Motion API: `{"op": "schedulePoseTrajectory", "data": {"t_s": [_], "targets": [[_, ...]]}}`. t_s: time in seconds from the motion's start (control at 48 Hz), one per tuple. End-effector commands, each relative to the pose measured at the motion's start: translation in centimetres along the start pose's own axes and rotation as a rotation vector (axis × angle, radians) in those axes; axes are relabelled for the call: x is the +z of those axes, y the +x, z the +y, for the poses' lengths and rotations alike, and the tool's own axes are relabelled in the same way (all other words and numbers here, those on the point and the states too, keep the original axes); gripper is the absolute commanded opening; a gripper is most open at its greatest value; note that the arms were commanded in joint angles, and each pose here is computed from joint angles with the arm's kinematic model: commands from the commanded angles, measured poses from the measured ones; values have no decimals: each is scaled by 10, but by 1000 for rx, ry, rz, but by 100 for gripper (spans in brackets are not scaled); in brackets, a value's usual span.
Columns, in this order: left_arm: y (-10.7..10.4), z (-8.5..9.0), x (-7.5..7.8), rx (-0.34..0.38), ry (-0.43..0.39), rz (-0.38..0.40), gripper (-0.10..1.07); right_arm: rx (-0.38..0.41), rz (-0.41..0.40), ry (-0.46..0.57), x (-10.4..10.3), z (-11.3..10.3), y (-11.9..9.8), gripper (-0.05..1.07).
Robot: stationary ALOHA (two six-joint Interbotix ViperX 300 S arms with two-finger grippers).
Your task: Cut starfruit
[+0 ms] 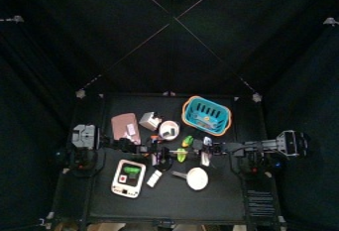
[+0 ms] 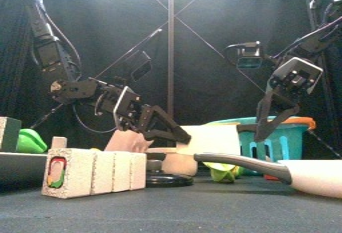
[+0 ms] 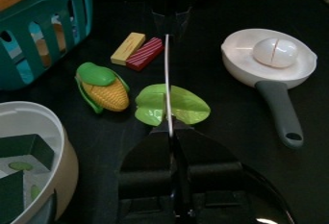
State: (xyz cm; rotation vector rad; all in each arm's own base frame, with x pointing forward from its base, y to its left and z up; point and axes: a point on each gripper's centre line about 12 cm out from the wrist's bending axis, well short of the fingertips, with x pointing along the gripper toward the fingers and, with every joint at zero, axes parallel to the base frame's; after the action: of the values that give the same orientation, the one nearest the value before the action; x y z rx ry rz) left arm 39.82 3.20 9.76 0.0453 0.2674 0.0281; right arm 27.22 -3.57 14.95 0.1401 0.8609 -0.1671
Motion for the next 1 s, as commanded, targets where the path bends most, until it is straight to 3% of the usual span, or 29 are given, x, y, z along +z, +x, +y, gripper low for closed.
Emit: {"op": "schedulePoseTrajectory", "data": {"t_s": [0.0, 0.458, 0.979], "targets": [[4, -1, 7, -3, 2, -18, 27, 2, -12, 6, 3, 0, -1, 30], [9, -1, 0, -4, 3, 43, 27, -2, 43, 5, -5, 0, 12, 30], [14, -1, -11, -6, 3, 106, 27, 2, 33, 8, -4, 1, 15, 30]]}}
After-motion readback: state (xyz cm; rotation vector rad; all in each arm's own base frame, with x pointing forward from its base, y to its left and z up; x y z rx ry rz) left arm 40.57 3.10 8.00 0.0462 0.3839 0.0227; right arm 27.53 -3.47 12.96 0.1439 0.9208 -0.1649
